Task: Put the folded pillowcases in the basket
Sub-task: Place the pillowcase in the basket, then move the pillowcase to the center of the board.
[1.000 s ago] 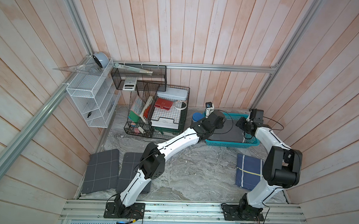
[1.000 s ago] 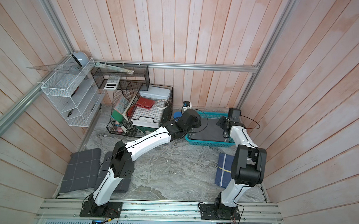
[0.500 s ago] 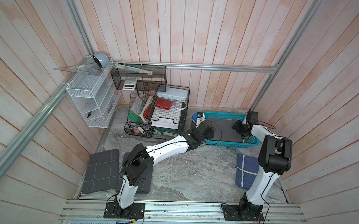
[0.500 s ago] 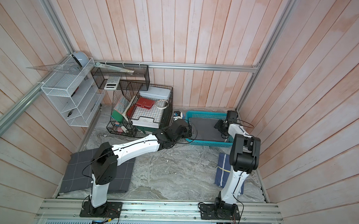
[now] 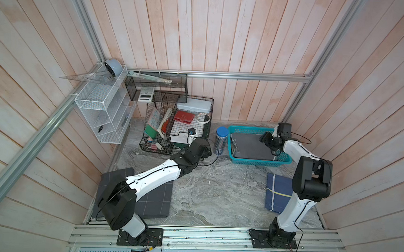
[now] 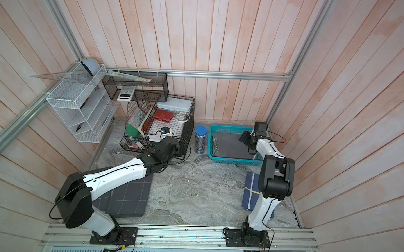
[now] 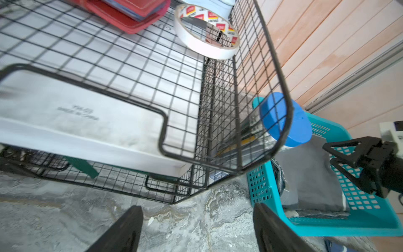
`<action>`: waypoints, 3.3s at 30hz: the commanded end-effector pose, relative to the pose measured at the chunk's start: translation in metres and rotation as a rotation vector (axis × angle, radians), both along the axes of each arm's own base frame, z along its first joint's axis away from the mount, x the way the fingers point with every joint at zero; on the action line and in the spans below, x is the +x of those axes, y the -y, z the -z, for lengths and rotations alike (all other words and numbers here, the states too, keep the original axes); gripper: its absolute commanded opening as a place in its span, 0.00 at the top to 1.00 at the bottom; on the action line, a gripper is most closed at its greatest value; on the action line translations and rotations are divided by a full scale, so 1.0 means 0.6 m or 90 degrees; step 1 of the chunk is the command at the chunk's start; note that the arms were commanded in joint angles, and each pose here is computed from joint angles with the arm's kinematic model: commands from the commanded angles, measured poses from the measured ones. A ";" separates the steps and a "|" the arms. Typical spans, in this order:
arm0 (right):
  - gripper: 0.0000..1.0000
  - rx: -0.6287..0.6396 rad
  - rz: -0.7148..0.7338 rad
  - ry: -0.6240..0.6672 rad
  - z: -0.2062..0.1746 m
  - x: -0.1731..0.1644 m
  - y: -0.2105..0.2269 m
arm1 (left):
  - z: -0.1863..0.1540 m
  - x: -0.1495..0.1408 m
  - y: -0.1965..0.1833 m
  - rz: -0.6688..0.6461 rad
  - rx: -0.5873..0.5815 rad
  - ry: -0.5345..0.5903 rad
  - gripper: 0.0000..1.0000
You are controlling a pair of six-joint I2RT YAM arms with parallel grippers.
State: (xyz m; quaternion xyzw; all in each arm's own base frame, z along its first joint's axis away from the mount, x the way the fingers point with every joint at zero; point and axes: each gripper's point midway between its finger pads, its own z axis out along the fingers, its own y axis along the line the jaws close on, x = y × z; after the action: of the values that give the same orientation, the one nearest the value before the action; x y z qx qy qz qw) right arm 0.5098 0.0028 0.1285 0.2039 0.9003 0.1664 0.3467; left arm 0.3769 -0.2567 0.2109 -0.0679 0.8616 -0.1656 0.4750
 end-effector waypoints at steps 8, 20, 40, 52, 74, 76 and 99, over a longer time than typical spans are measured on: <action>0.33 0.007 -0.164 -0.018 0.013 -0.059 -0.177 | 0.035 -0.065 -0.133 -0.087 0.044 -0.033 0.10; 0.32 -0.080 -0.195 0.021 -0.046 -0.185 -0.211 | 0.152 -0.208 -0.343 -0.286 0.092 -0.229 0.08; 0.31 -0.144 -0.343 0.066 -0.029 -0.437 -0.342 | 0.332 -0.321 -0.150 -0.089 -0.009 -0.417 0.07; 0.30 -0.165 -0.283 0.086 -0.041 -0.470 -0.287 | 0.275 -0.268 0.064 0.092 -0.027 -0.367 0.07; 0.29 -0.232 -0.675 -0.081 0.093 -0.594 -0.580 | 0.242 -0.141 -0.181 -0.032 0.021 -0.338 0.00; 0.29 -0.246 -0.701 -0.115 0.113 -0.606 -0.591 | 0.250 -0.130 -0.175 -0.019 0.010 -0.339 0.00; 0.28 -0.330 -0.422 -0.257 0.172 -0.514 -0.360 | 0.333 -0.291 -0.073 0.070 0.026 -0.428 0.00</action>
State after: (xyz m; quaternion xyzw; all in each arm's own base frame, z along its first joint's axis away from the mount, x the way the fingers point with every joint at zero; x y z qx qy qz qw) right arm 0.1988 0.2380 0.0257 -0.1820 0.9740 0.0185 0.1340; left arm 0.2387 -0.2164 0.0347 -0.0484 0.9617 -0.1563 0.2200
